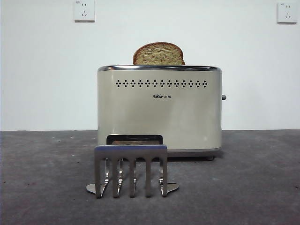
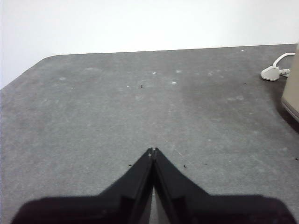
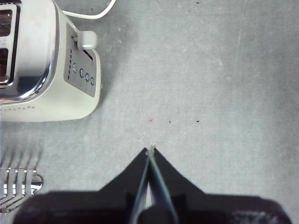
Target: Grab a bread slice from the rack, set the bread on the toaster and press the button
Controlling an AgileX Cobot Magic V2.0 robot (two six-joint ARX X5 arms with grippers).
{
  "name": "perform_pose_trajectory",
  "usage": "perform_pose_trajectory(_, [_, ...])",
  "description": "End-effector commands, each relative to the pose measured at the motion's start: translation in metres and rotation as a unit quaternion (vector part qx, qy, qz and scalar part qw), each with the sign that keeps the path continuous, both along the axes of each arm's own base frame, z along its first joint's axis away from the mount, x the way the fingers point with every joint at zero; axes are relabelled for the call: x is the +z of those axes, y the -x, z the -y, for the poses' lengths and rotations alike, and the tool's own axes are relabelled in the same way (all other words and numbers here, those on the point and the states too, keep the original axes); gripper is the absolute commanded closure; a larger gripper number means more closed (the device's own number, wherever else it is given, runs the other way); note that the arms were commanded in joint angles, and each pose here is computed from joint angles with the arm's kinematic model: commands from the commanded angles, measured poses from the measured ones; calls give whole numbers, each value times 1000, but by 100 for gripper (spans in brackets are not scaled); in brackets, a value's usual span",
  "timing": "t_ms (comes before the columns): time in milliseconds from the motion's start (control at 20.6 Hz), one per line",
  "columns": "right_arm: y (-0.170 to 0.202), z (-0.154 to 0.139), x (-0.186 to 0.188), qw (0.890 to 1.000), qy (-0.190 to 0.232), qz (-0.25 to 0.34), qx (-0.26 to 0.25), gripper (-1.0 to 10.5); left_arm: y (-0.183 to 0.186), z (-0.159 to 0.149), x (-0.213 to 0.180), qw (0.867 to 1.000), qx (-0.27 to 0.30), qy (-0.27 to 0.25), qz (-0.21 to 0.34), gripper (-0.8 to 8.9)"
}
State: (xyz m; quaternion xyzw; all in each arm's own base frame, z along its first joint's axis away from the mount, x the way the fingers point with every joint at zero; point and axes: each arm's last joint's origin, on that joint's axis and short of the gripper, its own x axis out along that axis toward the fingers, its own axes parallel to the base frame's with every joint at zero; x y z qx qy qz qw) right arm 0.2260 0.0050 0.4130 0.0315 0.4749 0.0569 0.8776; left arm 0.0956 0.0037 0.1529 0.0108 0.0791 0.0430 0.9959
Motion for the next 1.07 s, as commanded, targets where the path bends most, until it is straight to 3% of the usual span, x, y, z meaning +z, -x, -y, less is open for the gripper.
perform_pose_trajectory(48, [-2, 0, -2, 1000, 4, -1, 2, 946, -1, 0, -3, 1000, 1, -1, -1, 817])
perform_pose_trajectory(630, [-3, 1, -1, 1000, 13, 1, -4, 946, -3, 0, -7, 1000, 1, -1, -27, 817])
perform_pose_trajectory(727, [4, 2, 4, 999, 24, 16, -13, 946, -3, 0, -7, 1000, 1, -1, -31, 817])
perform_pose_trajectory(824, [23, 4, 15, 997, 43, 69, -6, 946, -4, 0, -8, 999, 1, -1, -33, 817])
perform_pose_trajectory(921, [56, 4, 32, 981, 65, 184, 17, 946, -4, 0, -8, 999, 1, -1, -36, 817])
perform_pose_trajectory(1067, [108, 6, 32, 928, 51, 368, 7, 946, -4, 0, -9, 999, 1, 0, -39, 817])
